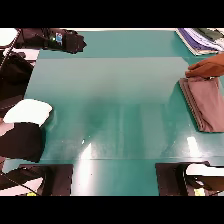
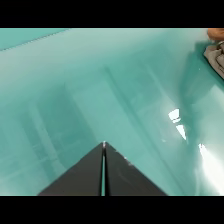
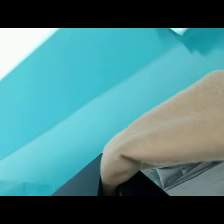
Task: Fold the shirts.
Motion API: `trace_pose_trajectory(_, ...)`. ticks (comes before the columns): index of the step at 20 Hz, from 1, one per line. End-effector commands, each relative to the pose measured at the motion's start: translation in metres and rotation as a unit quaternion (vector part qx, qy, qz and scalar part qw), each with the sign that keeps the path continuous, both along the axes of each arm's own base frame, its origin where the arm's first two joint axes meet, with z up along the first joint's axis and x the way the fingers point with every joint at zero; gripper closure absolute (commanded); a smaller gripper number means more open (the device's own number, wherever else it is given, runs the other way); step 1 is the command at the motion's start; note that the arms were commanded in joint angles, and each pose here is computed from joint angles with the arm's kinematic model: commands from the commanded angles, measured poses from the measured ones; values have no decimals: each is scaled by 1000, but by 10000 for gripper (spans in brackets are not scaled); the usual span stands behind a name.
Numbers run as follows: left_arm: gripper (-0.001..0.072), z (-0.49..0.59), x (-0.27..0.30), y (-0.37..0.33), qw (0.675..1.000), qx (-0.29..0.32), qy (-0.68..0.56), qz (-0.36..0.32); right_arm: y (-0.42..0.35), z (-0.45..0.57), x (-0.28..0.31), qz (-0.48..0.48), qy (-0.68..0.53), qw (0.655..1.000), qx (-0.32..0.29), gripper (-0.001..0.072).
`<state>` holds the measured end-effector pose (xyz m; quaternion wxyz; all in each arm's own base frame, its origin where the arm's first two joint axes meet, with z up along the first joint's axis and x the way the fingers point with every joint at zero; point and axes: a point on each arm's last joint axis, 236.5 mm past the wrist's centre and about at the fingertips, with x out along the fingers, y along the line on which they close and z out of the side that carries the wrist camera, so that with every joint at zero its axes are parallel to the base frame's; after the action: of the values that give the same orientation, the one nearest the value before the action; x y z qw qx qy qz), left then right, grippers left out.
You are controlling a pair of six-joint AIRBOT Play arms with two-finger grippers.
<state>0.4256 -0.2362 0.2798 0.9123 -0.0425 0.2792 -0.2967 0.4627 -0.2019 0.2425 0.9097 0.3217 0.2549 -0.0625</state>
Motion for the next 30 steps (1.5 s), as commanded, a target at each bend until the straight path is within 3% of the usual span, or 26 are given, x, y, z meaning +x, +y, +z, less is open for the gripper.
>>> trace_pose_trajectory(1, 683, -1, -1, 0, 1000, 1, 2, -1, 6, 20, -25, 11, 13, 1000, -23, 693)
trace_pose_trajectory(10, 683, -1, -1, 0, 1000, 5, 0, -3, -6, -95, -122, -20, 236, 970, -45, 692)
trace_pose_trajectory(13, 683, -2, -2, 0, 1000, 6, 2, -4, -6, -132, -158, -36, 287, 957, -13, 681)
trace_pose_trajectory(14, 683, -2, -2, 0, 1000, 6, 2, -4, -7, -143, -170, -42, 301, 953, 0, 533)
trace_pose_trajectory(15, 683, -2, -2, 0, 1000, 6, 2, -4, -8, -151, -179, -49, 309, 950, 12, 275)
trace_pose_trajectory(16, 683, -2, -2, 0, 1000, 6, 2, -4, -10, -158, -189, -58, 316, 947, 23, 67)
trace_pose_trajectory(17, 683, -2, -2, 0, 1000, 6, 2, -4, -13, -161, -197, -68, 320, 944, 33, 40)
trace_pose_trajectory(19, 683, -1, -1, 0, 1000, 4, 0, -3, -21, -150, -208, -90, 308, 946, 35, 41)
trace_pose_trajectory(22, 682, -1, -1, 0, 1000, 3, 0, -4, -10, -92, -177, -84, 209, 974, 15, 42)
trace_pose_trajectory(25, 682, 0, 0, 1, 1000, 4, -3, -2, 57, -27, -128, 6, 105, 994, 1, 43)
trace_pose_trajectory(29, 682, 0, 1, 2, 1000, 8, -6, 1, 176, 5, -100, 165, 62, 984, -35, 55)
trace_pose_trajectory(30, 682, 1, 2, 2, 1000, 6, -8, 2, 204, 7, -98, 203, 55, 977, -42, 138)
